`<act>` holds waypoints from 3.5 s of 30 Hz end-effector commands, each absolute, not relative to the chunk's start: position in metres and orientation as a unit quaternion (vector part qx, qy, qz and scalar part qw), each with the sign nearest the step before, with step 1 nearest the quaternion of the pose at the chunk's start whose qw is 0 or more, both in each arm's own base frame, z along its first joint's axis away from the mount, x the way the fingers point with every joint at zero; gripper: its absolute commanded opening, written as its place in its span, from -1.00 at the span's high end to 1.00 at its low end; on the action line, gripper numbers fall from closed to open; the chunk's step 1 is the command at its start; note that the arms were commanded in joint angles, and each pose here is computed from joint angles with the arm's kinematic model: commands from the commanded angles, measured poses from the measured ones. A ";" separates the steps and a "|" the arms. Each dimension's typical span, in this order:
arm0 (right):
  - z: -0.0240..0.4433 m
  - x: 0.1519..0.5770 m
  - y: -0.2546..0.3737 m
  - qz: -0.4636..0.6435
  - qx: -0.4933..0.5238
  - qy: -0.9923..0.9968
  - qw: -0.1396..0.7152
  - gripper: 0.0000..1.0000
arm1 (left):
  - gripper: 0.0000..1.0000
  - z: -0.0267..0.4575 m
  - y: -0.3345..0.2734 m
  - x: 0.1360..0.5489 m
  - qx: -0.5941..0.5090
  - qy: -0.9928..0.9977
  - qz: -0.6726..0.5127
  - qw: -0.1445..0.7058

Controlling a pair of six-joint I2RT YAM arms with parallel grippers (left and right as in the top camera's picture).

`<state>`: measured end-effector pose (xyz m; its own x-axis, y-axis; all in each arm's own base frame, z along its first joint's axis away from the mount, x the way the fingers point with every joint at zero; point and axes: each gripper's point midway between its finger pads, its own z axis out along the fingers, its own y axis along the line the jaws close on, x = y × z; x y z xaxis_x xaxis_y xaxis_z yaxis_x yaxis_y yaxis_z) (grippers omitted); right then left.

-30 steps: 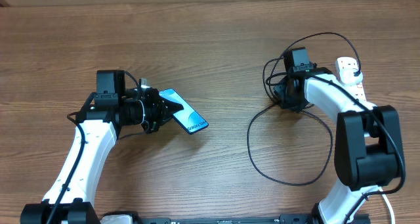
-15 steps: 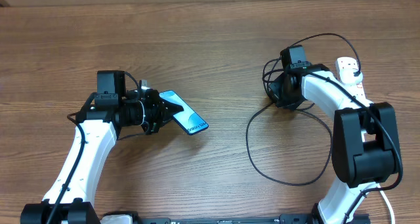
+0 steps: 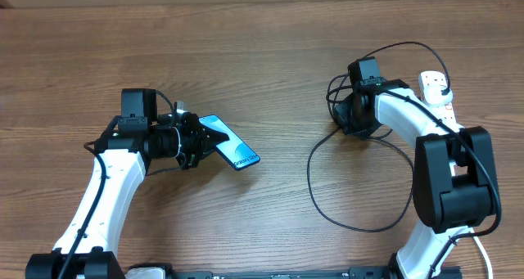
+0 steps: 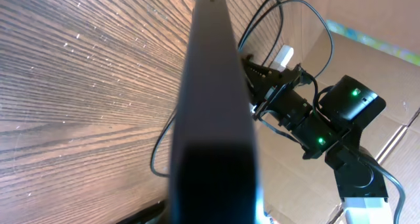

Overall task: Plug charger to phone and switch on socket
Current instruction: 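Grasp the USB-C cable end and bring it toward the phone, then align the USB-C plug under the phone's bottom port with right gripper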

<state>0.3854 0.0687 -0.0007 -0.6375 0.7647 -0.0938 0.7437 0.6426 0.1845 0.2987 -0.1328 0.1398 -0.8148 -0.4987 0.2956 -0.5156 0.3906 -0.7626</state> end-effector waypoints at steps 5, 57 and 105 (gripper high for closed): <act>0.038 0.411 0.075 0.088 0.313 0.937 0.128 0.92 | 0.92 0.153 -0.141 0.301 0.218 -0.839 0.497 -0.024; 0.186 0.206 0.291 0.243 -0.167 0.934 0.199 0.92 | 0.92 0.209 -0.172 0.350 -0.028 -0.706 0.707 -0.021; 0.161 0.195 0.288 0.195 -0.266 0.931 0.157 0.92 | 0.92 0.209 -0.183 0.344 -0.113 -0.697 0.703 -0.084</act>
